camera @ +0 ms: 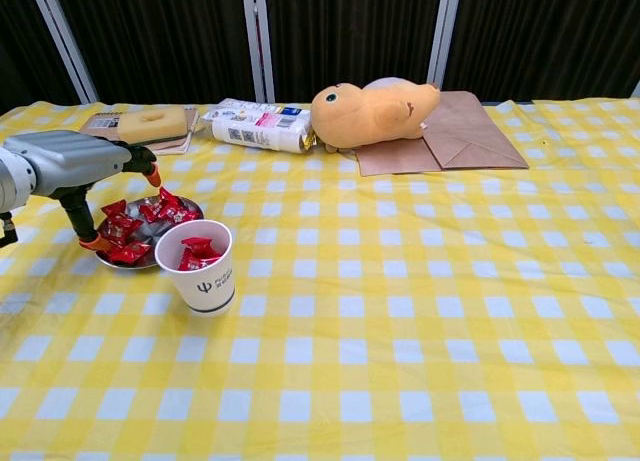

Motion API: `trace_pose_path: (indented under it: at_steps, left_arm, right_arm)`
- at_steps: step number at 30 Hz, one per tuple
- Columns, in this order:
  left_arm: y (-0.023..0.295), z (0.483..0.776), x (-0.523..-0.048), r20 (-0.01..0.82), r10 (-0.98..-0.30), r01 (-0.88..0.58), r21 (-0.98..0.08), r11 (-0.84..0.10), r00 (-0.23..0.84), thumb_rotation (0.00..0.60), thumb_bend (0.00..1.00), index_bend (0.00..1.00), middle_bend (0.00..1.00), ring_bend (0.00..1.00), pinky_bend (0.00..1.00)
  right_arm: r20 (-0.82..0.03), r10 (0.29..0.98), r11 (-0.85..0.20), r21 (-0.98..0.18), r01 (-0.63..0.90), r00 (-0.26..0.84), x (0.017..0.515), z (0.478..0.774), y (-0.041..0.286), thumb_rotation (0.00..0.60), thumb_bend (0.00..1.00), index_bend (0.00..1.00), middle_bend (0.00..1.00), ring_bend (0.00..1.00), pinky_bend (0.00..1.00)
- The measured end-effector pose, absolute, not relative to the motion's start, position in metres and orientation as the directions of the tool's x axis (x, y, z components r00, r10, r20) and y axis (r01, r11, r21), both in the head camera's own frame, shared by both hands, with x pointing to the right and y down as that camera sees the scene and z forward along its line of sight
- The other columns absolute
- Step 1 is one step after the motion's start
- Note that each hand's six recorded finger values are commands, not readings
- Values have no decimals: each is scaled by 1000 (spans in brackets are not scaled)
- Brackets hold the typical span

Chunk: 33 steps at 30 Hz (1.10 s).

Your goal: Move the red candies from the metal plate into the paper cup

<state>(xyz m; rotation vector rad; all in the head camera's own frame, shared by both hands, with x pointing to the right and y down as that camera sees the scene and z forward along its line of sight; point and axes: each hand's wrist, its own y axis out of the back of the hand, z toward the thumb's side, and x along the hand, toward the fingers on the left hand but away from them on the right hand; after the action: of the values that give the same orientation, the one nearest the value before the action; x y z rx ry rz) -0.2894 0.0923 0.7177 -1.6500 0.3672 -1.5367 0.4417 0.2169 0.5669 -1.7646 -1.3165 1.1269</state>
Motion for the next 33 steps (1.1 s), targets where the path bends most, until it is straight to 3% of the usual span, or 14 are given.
trace_pose_path:
  at_steps: [29, 33]
  left_arm:
    - [95, 727, -256, 659, -710, 292, -750, -593, 249, 600, 56, 191, 0, 0, 0]
    - [94, 725, -256, 659, -709, 280, -750, -599, 250, 600, 82, 256, 0, 0, 0]
  right_arm:
    - [-243, 962, -274, -873, 403, 127, 441, 565, 216, 600, 424, 0, 0, 0, 0]
    - [-243, 962, -274, -873, 404, 128, 441, 565, 217, 600, 424, 0, 0, 0, 0]
